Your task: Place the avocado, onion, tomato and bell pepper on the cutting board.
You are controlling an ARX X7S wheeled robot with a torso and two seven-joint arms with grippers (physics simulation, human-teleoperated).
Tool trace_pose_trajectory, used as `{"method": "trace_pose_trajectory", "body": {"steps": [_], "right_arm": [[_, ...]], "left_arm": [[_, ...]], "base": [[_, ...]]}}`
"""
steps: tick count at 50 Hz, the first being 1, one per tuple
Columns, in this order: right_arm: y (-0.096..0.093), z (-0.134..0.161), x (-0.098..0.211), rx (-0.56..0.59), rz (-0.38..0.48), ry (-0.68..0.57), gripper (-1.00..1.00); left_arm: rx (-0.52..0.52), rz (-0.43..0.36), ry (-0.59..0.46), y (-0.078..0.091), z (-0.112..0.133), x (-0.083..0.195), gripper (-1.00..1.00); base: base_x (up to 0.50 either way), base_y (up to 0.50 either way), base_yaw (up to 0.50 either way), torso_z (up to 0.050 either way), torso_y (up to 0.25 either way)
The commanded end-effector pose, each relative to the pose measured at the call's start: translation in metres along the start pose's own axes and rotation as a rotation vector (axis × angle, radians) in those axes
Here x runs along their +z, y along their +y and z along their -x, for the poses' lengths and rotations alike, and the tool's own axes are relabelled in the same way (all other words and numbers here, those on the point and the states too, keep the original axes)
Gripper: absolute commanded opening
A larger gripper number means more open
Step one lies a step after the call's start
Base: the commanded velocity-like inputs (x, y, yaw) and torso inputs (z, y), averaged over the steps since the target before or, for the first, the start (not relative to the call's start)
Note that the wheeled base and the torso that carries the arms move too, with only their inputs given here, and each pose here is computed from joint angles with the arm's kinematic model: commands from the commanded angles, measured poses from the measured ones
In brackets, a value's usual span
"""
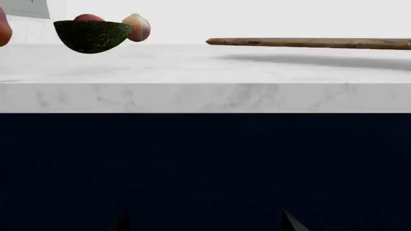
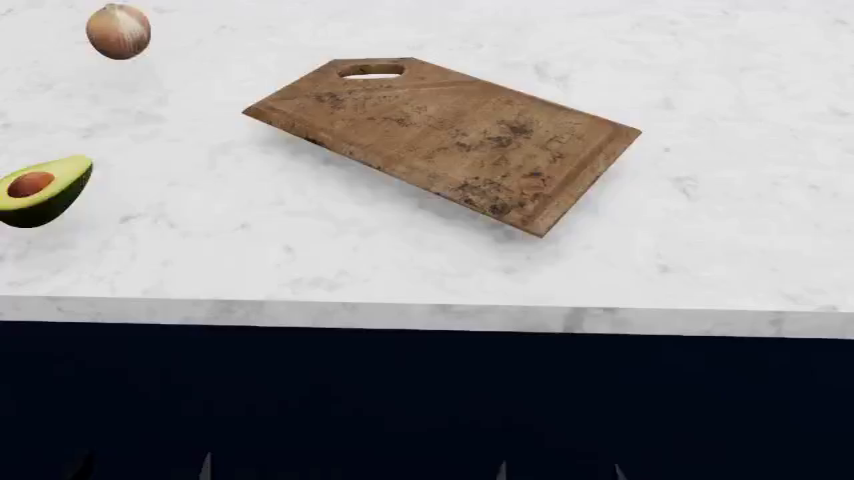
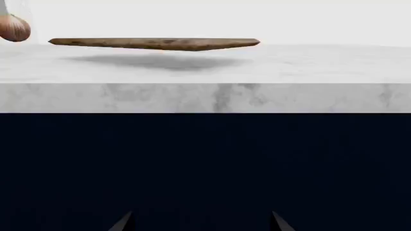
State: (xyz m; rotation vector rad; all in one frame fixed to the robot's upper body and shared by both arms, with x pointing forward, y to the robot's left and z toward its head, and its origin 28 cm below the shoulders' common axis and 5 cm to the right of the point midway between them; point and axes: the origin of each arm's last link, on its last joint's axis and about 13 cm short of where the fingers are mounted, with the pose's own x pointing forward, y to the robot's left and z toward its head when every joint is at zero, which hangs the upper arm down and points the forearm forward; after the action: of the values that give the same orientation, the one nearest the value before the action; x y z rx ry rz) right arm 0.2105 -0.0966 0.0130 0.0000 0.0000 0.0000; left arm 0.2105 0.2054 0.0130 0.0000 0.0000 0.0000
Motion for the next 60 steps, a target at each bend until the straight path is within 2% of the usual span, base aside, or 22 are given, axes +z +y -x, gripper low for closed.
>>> {"method": "trace_pose_trajectory", "body": {"steps": [1, 5, 13, 16, 20, 28, 29, 30, 31, 33, 37, 45, 47, 50, 51, 52, 56, 58, 60], "right_arm": [[-0.002, 0.0, 0.0, -0.013, 0.0, 0.0, 1.0], [0.001, -0.001, -0.001, -0.001, 0.002, 0.008, 1.0], [0.0, 0.0, -0.003, -0.012, 0.005, 0.018, 1.0], [0.0, 0.0, -0.003, -0.012, 0.006, 0.021, 1.0], [0.0, 0.0, -0.003, -0.013, 0.004, 0.02, 1.0], [0.0, 0.0, 0.01, -0.04, 0.06, 0.032, 1.0], [0.001, 0.0, 0.014, -0.043, 0.107, 0.042, 1.0], [0.002, -0.001, 0.02, -0.027, 0.11, 0.039, 1.0], [0.002, -0.002, 0.028, -0.021, 0.15, 0.031, 1.0], [0.002, -0.004, 0.041, -0.022, 0.15, 0.025, 1.0], [0.001, -0.006, 0.068, -0.036, 0.166, 0.008, 1.0], [0.0, -0.005, 0.109, -0.011, 0.188, -0.009, 1.0], [0.0, -0.005, 0.119, -0.008, 0.196, 0.0, 1.0], [0.0, -0.006, 0.131, 0.008, 0.214, -0.014, 1.0], [-0.001, -0.007, 0.136, 0.009, 0.225, -0.028, 1.0], [-0.003, -0.008, 0.14, 0.007, 0.238, -0.03, 1.0], [-0.01, -0.013, 0.159, 0.02, 0.252, -0.032, 1.0], [-0.012, -0.015, 0.166, 0.021, 0.263, -0.034, 1.0], [-0.016, -0.017, 0.178, 0.024, 0.286, -0.039, 1.0]], "left_arm": [[0.011, -0.01, 0.0, 0.003, 0.0, 0.0, 1.0], [0.003, 0.027, 0.017, 0.002, -0.002, -0.001, 1.0], [0.001, 0.033, 0.019, 0.002, -0.001, -0.001, 1.0], [0.005, 0.007, 0.028, 0.001, -0.001, -0.002, 1.0], [-0.004, 0.037, 0.014, 0.002, 0.0, -0.001, 1.0], [0.007, -0.007, -0.021, 0.004, 0.002, 0.009, 1.0], [-0.015, -0.014, -0.025, 0.004, 0.004, 0.013, 1.0], [-0.01, -0.025, -0.033, 0.005, 0.005, 0.018, 1.0], [-0.015, -0.019, -0.033, 0.006, 0.005, 0.023, 1.0], [-0.023, 0.016, -0.03, 0.009, 0.004, 0.037, 1.0], [-0.029, -0.035, -0.057, 0.009, 0.002, 0.056, 1.0], [-0.027, -0.016, -0.053, 0.019, -0.002, 0.101, 1.0], [-0.04, -0.043, -0.065, 0.022, -0.003, 0.111, 1.0], [-0.052, -0.07, -0.07, 0.024, -0.004, 0.12, 1.0], [-0.051, -0.112, -0.065, 0.025, -0.007, 0.121, 1.0], [-0.053, -0.101, -0.072, 0.027, -0.009, 0.122, 1.0], [-0.035, -0.138, -0.058, 0.037, -0.018, 0.129, 1.0], [-0.029, -0.11, -0.039, 0.04, -0.021, 0.134, 1.0], [-0.012, -0.121, -0.038, 0.045, -0.026, 0.146, 1.0]], "base": [[0.0, 0.0, 0.0, 0.0, 0.0], [0.0, 0.0, 0.0, 0.0, 0.0], [0.0, 0.0, 0.0, 0.0, 0.0], [0.0, 0.0, 0.0, 0.0, 0.0], [0.0, 0.0, 0.0, 0.0, 0.0], [0.0, 0.0, 0.0, 0.0, 0.0], [0.0, 0.0, 0.0, 0.0, 0.0], [0.0, 0.0, 0.0, 0.0, 0.0], [0.0, 0.0, 0.0, 0.0, 0.0], [0.0, 0.0, 0.0, 0.0, 0.0], [0.0, 0.0, 0.0, 0.0, 0.0], [0.0, 0.0, 0.0, 0.0, 0.0], [0.0, 0.0, 0.0, 0.0, 0.0], [0.0, 0.0, 0.0, 0.0, 0.0], [0.0, 0.0, 0.0, 0.0, 0.0], [0.0, 0.0, 0.0, 0.0, 0.0], [0.0, 0.0, 0.0, 0.0, 0.0], [0.0, 0.0, 0.0, 0.0, 0.0], [0.0, 0.0, 0.0, 0.0, 0.0]]}}
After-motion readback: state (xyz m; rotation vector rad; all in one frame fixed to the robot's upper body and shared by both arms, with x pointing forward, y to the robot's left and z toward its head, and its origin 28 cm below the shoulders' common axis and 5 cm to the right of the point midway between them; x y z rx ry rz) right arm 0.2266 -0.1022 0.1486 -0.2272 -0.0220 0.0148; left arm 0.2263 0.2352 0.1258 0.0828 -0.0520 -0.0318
